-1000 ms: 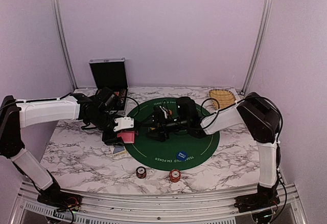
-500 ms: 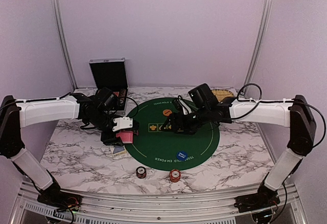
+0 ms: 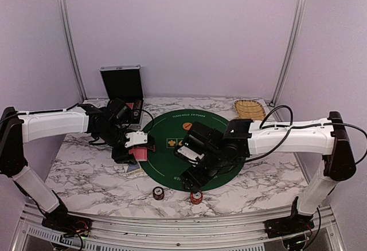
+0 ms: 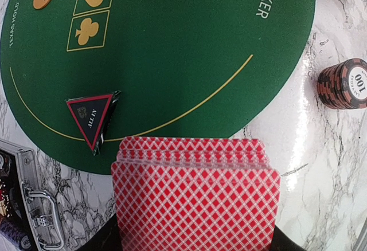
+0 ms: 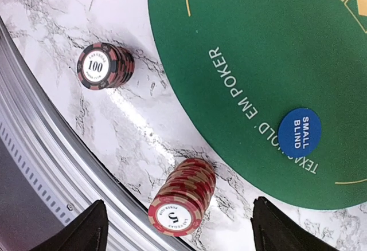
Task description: Distribute texas hold em gaming equipment
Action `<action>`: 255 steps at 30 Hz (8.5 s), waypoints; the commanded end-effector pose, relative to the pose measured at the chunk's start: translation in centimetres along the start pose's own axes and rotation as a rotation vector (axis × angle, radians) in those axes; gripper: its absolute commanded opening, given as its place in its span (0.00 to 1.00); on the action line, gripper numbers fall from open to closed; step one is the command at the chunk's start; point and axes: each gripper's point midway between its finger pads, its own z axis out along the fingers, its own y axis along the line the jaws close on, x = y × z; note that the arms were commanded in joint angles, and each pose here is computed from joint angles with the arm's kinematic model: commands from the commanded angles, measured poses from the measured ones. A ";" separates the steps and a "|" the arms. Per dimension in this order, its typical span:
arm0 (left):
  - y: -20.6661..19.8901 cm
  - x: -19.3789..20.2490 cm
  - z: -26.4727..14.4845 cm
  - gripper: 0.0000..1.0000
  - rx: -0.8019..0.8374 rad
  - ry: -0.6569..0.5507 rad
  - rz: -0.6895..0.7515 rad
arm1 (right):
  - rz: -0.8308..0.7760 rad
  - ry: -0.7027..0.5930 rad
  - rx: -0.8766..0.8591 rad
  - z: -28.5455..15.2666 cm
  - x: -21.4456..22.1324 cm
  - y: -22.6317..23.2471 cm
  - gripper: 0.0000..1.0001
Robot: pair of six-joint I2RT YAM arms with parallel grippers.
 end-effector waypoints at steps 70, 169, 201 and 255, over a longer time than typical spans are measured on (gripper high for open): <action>0.5 -0.9 -1.2 0.03 0.008 -0.019 -0.022 | 0.134 -0.097 0.154 -3.0 -7.4 -8.0 0.09; 0.6 -0.8 -1.6 0.00 0.008 -0.003 -0.029 | 0.005 0.102 0.047 3.0 2.4 0.1 0.92; 0.5 -0.7 -1.6 0.00 0.013 0.001 -0.030 | -0.003 0.141 0.090 5.1 3.6 -0.7 0.60; -0.3 0.4 -2.0 0.00 0.024 0.013 -0.038 | 0.022 -0.032 0.110 1.8 -7.6 -1.6 0.17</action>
